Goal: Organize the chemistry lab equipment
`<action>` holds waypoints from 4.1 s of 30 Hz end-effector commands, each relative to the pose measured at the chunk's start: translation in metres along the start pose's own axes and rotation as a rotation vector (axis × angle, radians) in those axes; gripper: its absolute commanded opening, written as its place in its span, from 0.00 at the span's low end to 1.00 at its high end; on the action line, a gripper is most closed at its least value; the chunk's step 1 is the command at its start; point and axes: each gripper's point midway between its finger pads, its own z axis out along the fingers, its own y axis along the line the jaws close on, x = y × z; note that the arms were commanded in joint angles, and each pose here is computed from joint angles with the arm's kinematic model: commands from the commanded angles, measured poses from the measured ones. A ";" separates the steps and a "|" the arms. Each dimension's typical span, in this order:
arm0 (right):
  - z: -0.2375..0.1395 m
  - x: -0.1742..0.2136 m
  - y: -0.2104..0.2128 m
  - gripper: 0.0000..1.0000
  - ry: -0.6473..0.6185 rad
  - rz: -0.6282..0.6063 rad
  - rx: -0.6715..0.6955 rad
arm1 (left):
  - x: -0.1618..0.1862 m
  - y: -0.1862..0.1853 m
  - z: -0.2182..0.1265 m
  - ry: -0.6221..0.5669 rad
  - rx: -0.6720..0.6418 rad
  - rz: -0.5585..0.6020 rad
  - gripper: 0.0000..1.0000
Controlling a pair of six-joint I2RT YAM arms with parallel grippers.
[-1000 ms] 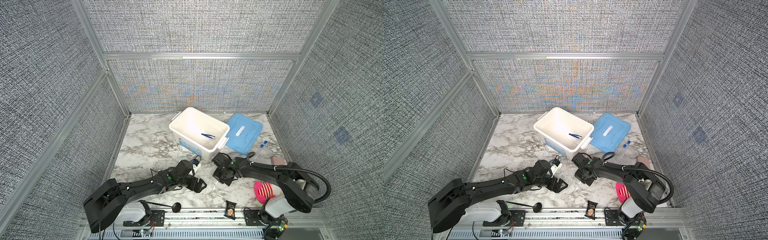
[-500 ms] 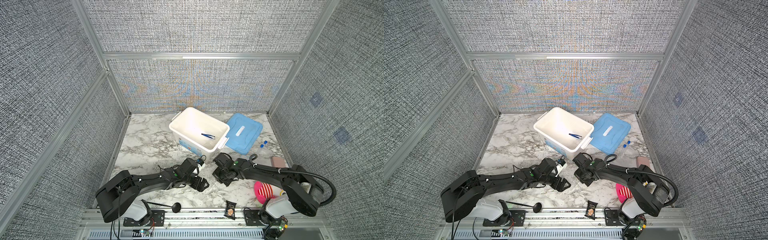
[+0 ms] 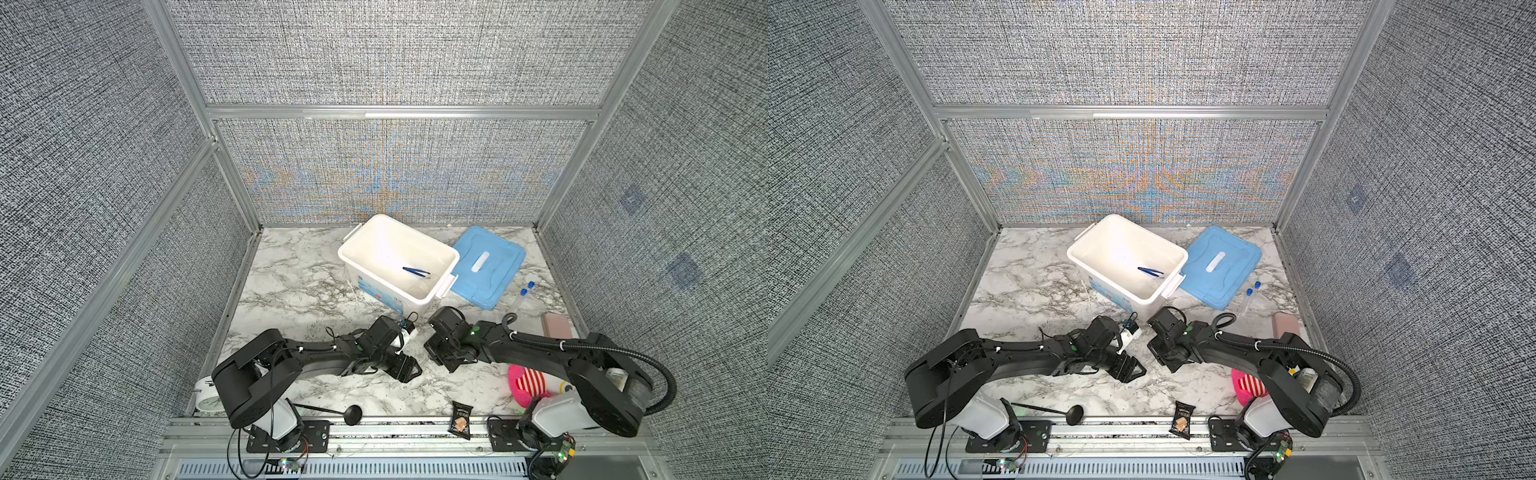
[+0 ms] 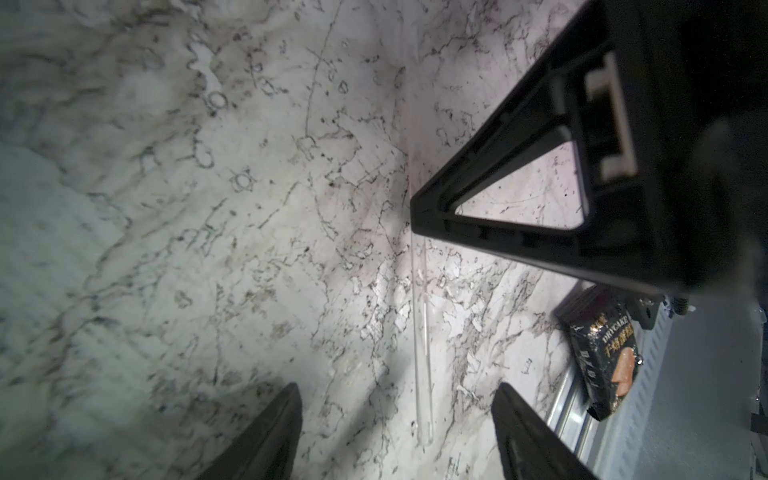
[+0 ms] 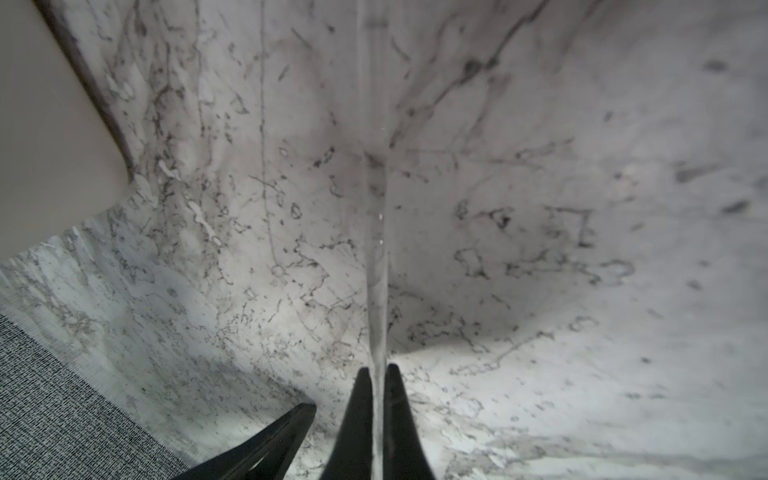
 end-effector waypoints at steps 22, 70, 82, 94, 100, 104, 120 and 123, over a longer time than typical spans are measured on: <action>-0.039 -0.030 -0.021 0.33 -0.170 -0.026 0.014 | 0.009 0.035 -0.010 0.022 -0.208 -0.034 0.66; -0.053 -0.053 -0.024 0.56 -0.063 -0.048 0.007 | 0.010 0.010 -0.009 0.195 -0.380 0.288 0.02; -0.040 -0.051 -0.007 0.56 -0.012 -0.053 0.061 | 0.002 0.010 -0.014 0.159 -0.399 0.323 0.19; -0.043 -0.053 0.002 0.53 -0.038 -0.007 0.009 | -0.039 0.031 -0.069 -0.123 -0.554 0.200 0.46; -0.054 -0.047 0.035 0.52 -0.058 -0.569 -0.145 | -0.054 0.044 -0.096 -0.234 -0.466 -0.014 0.53; -0.058 -0.038 0.023 0.52 -0.170 -1.074 -0.172 | -0.062 0.058 -0.120 -0.339 -0.469 -0.128 0.54; -0.017 -0.037 0.053 0.46 -0.465 -1.600 -0.467 | -0.065 0.099 -0.168 -0.494 -0.522 -0.362 0.61; -0.009 -0.046 0.054 0.44 -0.520 -1.632 -0.466 | -0.066 0.102 -0.172 -0.505 -0.529 -0.379 0.61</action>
